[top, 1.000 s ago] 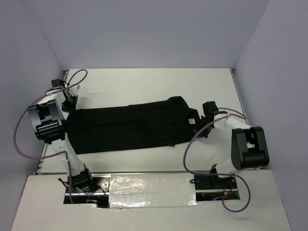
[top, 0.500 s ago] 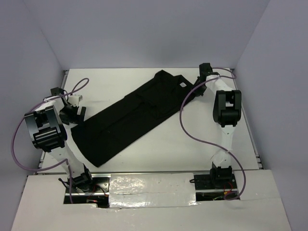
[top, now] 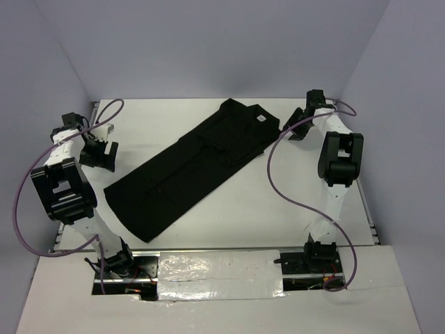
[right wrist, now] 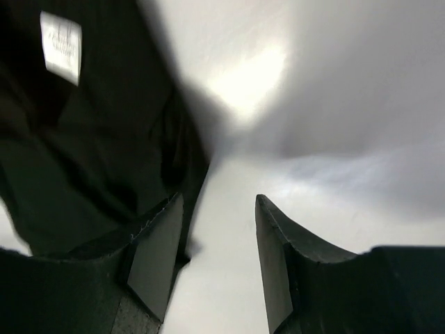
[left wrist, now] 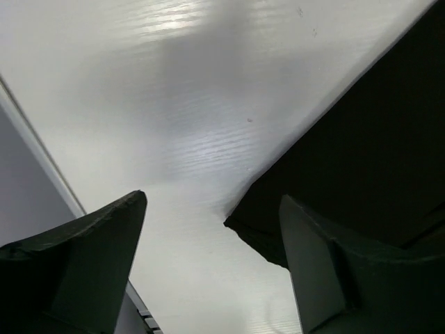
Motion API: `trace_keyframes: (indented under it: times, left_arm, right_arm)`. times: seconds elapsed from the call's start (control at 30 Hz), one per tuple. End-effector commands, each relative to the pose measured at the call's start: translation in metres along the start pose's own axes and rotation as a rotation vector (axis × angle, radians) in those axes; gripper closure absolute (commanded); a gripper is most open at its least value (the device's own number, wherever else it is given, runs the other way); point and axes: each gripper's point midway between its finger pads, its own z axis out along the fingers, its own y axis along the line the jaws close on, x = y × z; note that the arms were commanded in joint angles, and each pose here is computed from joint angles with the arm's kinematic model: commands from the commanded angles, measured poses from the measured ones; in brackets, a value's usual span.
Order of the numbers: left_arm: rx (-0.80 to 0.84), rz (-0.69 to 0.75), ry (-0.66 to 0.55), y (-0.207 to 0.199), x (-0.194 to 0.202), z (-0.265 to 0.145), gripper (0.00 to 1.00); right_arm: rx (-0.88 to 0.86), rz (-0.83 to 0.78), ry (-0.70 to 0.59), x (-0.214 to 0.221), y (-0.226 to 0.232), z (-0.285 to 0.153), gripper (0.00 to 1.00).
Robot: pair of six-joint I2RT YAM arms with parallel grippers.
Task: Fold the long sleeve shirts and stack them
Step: Fold the shirt
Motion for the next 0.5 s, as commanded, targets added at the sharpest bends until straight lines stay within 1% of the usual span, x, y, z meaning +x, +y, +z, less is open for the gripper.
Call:
trace_keyframes:
  times: [0.0, 0.03, 0.07, 0.13, 0.17, 0.2, 0.3, 0.43, 0.47]
  left_arm:
    - [0.069, -0.011, 0.027, -0.006, 0.007, 0.018, 0.12]
    - [0.080, -0.013, 0.029, -0.008, 0.007, 0.020, 0.12]
    - [0.093, -0.012, 0.031, -0.010, 0.008, 0.026, 0.19]
    - [0.108, -0.006, 0.033, -0.015, 0.009, 0.031, 0.25]
    - [0.111, 0.000, 0.033, -0.016, 0.009, 0.033, 0.25]
    - [0.116, 0.006, 0.031, -0.017, 0.008, 0.033, 0.25]
    - [0.113, 0.014, 0.029, -0.018, 0.011, 0.035, 0.22]
    - [0.126, 0.017, 0.046, -0.023, 0.018, 0.039, 0.20]
    - [0.129, 0.017, 0.050, -0.024, 0.019, 0.041, 0.20]
  right_arm:
    - [-0.175, -0.030, -0.010, 0.023, 0.051, -0.043, 0.47]
    - [-0.175, -0.035, 0.007, 0.033, 0.049, -0.036, 0.47]
    - [-0.192, -0.018, 0.006, 0.041, 0.050, -0.036, 0.47]
    - [-0.226, -0.002, 0.021, 0.053, 0.060, -0.037, 0.47]
    - [-0.232, 0.005, 0.016, 0.054, 0.059, -0.035, 0.46]
    - [-0.241, -0.010, 0.027, 0.065, 0.069, -0.033, 0.46]
    - [-0.229, 0.016, 0.000, 0.067, 0.073, -0.033, 0.45]
    - [-0.208, 0.067, -0.029, 0.065, 0.078, -0.032, 0.38]
    - [-0.198, 0.089, -0.027, 0.064, 0.078, -0.029, 0.37]
